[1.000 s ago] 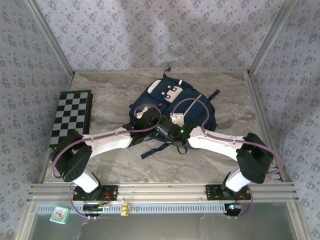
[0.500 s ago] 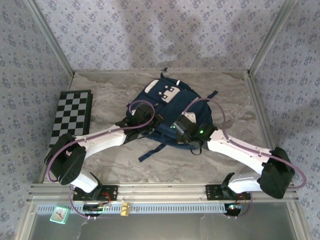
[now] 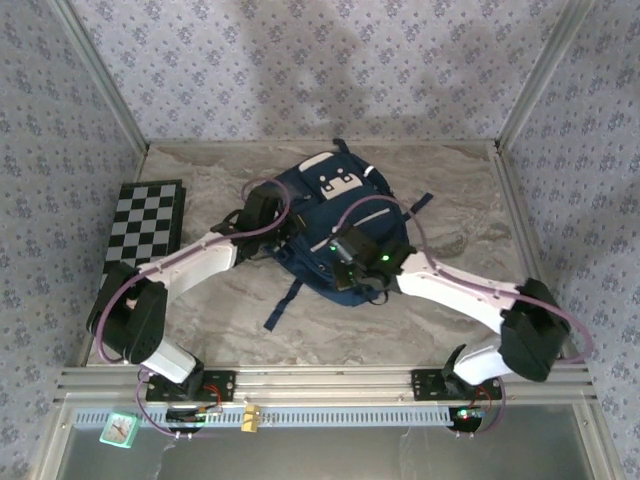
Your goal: Pack books, pencil case, and school supplies into a backpack
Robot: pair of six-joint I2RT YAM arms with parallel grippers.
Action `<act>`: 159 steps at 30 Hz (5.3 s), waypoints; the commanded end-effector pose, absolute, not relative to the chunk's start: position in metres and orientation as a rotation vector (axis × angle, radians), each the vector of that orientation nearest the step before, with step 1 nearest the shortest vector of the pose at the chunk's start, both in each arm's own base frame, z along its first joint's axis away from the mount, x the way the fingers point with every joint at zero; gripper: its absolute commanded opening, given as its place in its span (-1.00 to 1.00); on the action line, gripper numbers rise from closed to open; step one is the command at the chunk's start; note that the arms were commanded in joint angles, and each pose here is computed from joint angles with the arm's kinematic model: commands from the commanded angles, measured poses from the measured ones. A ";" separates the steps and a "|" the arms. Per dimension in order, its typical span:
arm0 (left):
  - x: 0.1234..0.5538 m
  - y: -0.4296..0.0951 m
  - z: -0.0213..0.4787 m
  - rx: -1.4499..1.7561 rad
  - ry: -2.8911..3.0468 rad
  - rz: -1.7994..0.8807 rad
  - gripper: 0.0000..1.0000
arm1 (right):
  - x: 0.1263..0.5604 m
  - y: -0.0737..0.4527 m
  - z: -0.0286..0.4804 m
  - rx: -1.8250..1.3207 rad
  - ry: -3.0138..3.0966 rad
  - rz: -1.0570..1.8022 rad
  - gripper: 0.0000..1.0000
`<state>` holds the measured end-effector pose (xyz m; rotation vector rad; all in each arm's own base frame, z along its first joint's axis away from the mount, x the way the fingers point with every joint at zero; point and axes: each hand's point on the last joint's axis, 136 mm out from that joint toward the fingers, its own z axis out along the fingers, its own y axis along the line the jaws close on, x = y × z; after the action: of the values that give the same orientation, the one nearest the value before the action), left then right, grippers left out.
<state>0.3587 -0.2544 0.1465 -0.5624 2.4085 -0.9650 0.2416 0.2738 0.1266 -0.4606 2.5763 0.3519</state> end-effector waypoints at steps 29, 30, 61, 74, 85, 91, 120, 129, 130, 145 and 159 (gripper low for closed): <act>0.295 -0.258 0.165 -0.825 2.207 -1.269 0.08 | 0.244 0.318 0.121 -0.407 2.582 0.489 -1.00; 0.294 -0.263 0.166 -0.824 2.208 -1.274 0.08 | 0.244 0.318 0.122 -0.406 2.580 0.486 -1.00; 0.308 -0.226 0.124 -0.977 2.216 -0.974 -1.00 | 0.238 0.227 0.129 -0.256 2.658 0.180 -1.00; 0.318 -0.189 0.141 -0.847 2.271 -0.902 -1.00 | 0.265 0.169 0.134 -0.252 2.670 0.143 -1.00; 0.325 -0.193 0.160 -0.804 2.244 -0.960 -1.00 | 0.260 0.264 0.166 -0.568 2.532 0.341 -0.42; 0.328 -0.194 0.161 -0.810 2.243 -0.965 -1.00 | 0.280 0.304 0.165 -0.655 2.460 0.358 -0.15; 0.339 -0.205 0.169 -0.803 2.244 -1.012 -1.00 | 0.319 0.334 0.158 -0.763 2.163 0.028 -0.08; 0.340 -0.203 0.170 -0.802 2.243 -0.995 -1.00 | 0.317 0.317 0.150 -0.737 2.190 -0.048 -0.56; 0.340 -0.202 0.170 -0.802 2.246 -0.992 -1.00 | 0.316 0.312 0.150 -0.724 2.199 -0.062 -0.61; 0.351 -0.177 0.172 -0.812 2.237 -0.940 -1.00 | 0.313 0.241 0.142 -0.529 2.433 0.001 -0.88; 0.407 -0.180 0.182 -0.616 2.277 -1.000 -1.00 | 0.258 0.312 0.159 -0.658 2.444 0.530 -1.00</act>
<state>0.3657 -0.1854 0.1467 -0.7243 2.4293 -0.9984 0.2958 0.2859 0.1575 -0.5880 2.3869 0.3219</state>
